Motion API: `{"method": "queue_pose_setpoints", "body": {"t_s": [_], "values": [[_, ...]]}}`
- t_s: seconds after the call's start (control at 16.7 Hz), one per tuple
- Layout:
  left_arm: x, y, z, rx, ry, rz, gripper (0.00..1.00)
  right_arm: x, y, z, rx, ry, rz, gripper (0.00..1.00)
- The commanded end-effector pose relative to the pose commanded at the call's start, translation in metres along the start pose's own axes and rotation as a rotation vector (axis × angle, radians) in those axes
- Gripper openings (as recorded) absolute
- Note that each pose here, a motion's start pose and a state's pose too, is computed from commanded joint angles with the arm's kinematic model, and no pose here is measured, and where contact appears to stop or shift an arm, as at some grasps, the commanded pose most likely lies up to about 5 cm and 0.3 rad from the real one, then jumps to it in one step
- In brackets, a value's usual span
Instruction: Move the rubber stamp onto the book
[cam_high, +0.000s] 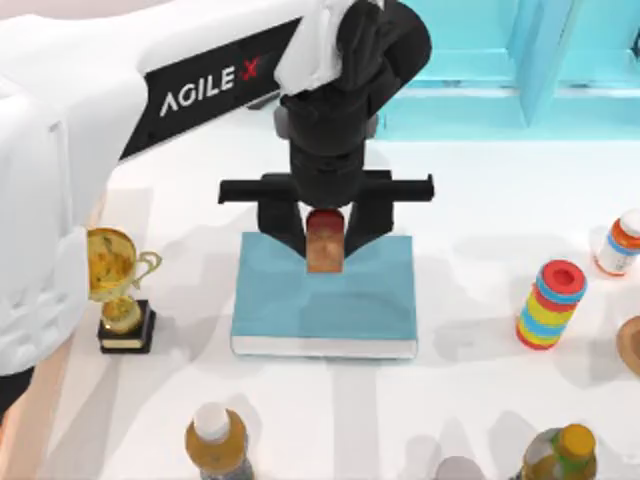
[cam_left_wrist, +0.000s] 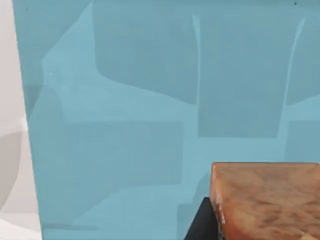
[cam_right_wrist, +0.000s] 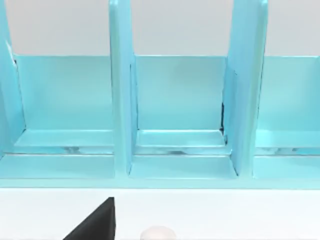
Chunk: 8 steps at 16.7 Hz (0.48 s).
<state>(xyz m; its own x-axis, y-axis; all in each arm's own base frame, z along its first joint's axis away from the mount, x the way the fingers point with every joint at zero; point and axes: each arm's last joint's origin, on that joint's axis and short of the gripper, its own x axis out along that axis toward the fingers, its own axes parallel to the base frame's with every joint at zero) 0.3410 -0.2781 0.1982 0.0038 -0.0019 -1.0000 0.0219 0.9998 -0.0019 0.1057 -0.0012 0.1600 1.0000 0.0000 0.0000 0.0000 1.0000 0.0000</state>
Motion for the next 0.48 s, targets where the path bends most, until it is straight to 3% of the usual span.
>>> {"method": "queue_pose_setpoints", "body": {"t_s": [0.48], "values": [[0.0000, 0.0000, 0.0000, 0.000, 0.000, 0.000, 0.83, 0.0000, 0.0000, 0.0000, 0.000, 0.000, 0.000, 1.00]]}}
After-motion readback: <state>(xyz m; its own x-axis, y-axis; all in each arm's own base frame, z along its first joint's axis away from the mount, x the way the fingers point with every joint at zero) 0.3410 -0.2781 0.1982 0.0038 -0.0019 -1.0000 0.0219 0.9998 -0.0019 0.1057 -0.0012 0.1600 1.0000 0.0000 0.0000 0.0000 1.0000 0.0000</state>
